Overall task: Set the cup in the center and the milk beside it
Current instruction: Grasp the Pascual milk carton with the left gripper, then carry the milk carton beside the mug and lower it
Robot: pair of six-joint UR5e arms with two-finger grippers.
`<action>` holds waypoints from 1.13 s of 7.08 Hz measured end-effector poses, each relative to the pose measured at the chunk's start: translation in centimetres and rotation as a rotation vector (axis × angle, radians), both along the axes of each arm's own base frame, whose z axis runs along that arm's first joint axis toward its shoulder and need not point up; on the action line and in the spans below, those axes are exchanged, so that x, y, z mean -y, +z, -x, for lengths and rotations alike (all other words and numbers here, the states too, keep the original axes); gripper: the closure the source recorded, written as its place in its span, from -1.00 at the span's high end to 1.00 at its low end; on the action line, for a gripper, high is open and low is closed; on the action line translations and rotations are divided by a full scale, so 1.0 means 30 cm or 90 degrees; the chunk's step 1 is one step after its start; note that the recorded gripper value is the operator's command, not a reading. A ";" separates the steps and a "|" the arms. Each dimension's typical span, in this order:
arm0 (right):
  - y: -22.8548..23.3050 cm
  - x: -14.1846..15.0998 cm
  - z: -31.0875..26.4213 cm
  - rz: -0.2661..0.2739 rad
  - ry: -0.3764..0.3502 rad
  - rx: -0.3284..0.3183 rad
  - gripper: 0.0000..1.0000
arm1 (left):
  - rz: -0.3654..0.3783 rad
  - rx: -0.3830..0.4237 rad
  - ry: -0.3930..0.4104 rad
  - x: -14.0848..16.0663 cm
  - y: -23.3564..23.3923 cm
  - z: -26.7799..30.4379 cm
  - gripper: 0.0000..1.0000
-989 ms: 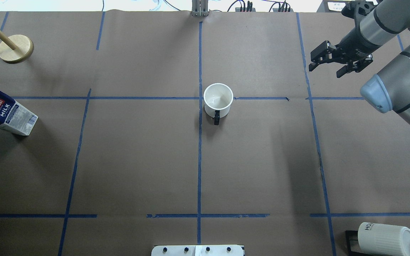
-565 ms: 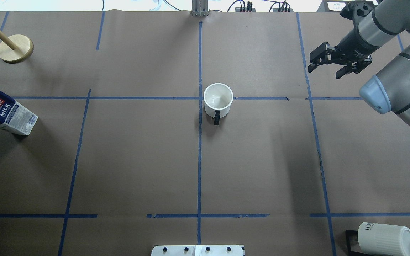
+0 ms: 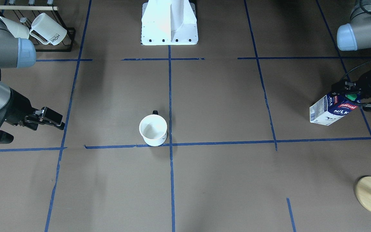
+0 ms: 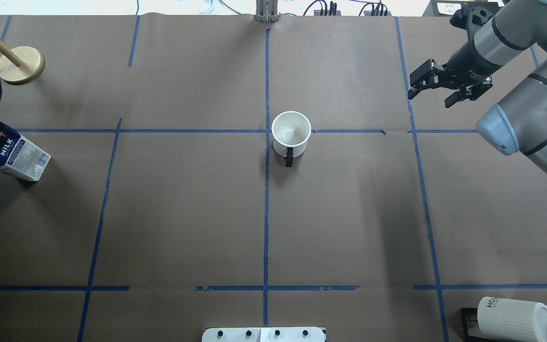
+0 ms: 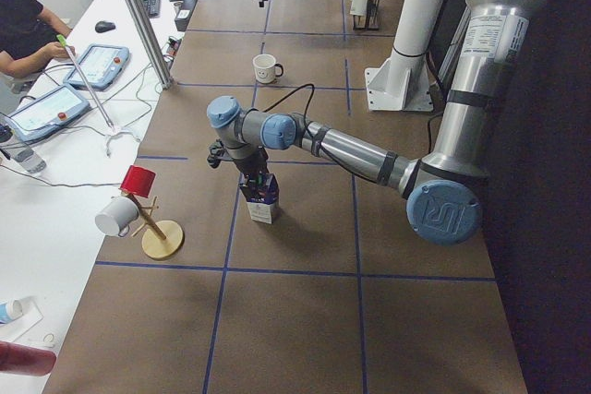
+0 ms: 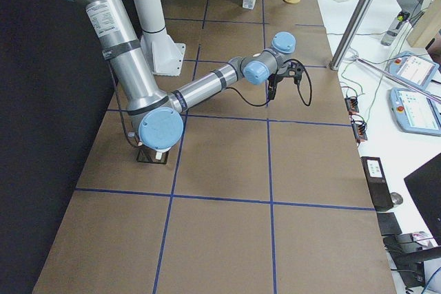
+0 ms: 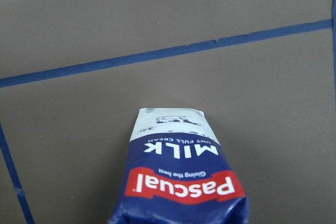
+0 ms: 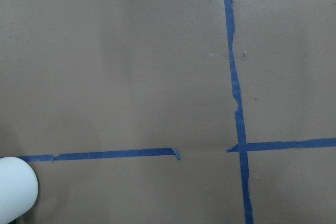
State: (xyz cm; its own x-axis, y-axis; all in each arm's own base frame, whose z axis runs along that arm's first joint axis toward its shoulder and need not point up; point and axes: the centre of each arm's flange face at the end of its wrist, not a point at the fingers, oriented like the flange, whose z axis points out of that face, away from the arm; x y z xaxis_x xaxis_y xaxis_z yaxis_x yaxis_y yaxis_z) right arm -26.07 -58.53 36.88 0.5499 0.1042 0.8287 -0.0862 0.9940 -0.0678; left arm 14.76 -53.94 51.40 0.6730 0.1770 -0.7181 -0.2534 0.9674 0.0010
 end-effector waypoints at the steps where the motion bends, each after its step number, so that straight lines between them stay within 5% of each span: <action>1: -0.003 -0.001 -0.002 0.000 0.001 0.001 1.00 | -0.006 -0.004 -0.008 0.010 -0.043 -0.002 -1.00; 4: 0.000 -0.003 -0.024 -0.004 0.004 0.001 1.00 | 0.010 -0.045 -0.114 0.063 -0.607 -0.192 -1.00; 6: 0.013 -0.004 -0.039 -0.004 0.008 -0.003 1.00 | 0.078 -0.062 -0.151 -0.061 -1.012 -0.619 -1.00; 8: 0.020 -0.003 -0.045 -0.009 0.016 -0.012 1.00 | 0.088 -0.043 -0.173 -0.145 -1.269 -0.998 -0.96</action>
